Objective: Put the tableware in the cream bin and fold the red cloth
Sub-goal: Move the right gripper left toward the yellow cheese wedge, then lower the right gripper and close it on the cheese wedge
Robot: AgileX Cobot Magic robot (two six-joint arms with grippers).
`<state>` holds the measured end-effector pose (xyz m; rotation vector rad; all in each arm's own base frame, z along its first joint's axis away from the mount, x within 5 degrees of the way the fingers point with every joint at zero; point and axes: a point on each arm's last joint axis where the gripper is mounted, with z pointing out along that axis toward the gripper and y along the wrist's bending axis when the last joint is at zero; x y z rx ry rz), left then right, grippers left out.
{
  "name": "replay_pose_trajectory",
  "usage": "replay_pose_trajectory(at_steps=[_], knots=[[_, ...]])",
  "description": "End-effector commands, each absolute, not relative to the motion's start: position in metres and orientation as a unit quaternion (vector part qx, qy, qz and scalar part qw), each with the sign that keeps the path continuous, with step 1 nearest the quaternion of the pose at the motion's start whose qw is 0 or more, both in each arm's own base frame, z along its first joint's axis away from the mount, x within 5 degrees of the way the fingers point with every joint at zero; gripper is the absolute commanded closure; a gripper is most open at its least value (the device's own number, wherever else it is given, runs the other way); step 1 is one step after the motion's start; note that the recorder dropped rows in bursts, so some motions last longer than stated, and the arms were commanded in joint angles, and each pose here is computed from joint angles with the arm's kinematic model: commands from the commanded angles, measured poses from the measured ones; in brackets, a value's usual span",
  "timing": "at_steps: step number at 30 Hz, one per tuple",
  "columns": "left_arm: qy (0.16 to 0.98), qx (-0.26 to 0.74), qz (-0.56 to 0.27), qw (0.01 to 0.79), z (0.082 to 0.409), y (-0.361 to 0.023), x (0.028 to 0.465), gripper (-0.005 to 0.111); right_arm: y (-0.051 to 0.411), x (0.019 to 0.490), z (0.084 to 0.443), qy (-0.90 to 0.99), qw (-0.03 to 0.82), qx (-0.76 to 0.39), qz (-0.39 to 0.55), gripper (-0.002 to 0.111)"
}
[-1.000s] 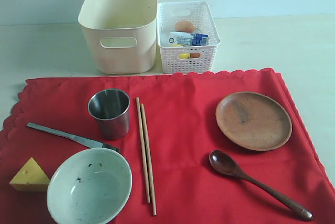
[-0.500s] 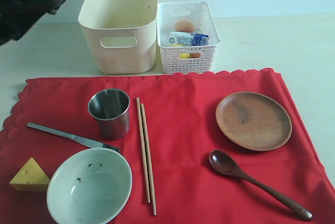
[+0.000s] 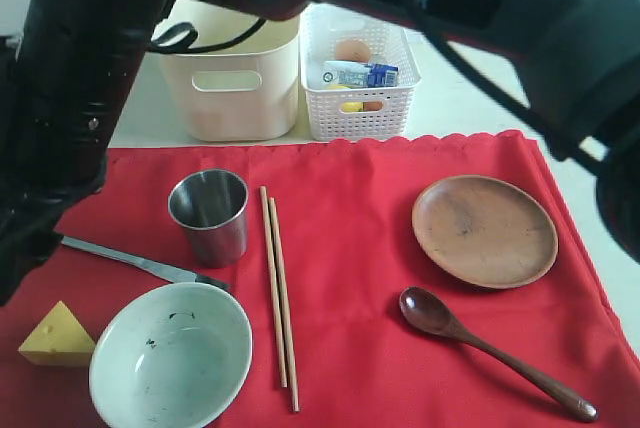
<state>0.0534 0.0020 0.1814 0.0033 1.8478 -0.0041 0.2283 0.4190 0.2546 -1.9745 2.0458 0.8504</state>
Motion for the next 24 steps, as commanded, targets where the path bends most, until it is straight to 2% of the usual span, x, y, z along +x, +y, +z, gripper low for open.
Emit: replay_pose_trajectory(at_steps=[1, 9, 24], knots=[[0.796, -0.002, -0.007, 0.606, 0.181, 0.002, 0.053, 0.107, 0.426, 0.232, 0.231, 0.684, 0.071, -0.667, 0.287, 0.042], [0.796, -0.002, -0.007, 0.606, 0.181, 0.002, 0.053, 0.107, 0.436, 0.241, 0.198, 0.685, 0.081, -0.667, 0.28, 0.029], [0.796, -0.002, -0.007, 0.606, 0.181, 0.002, 0.053, 0.107, 0.459, 0.227, 0.156, 0.682, 0.112, -0.691, 0.211, 0.028]])
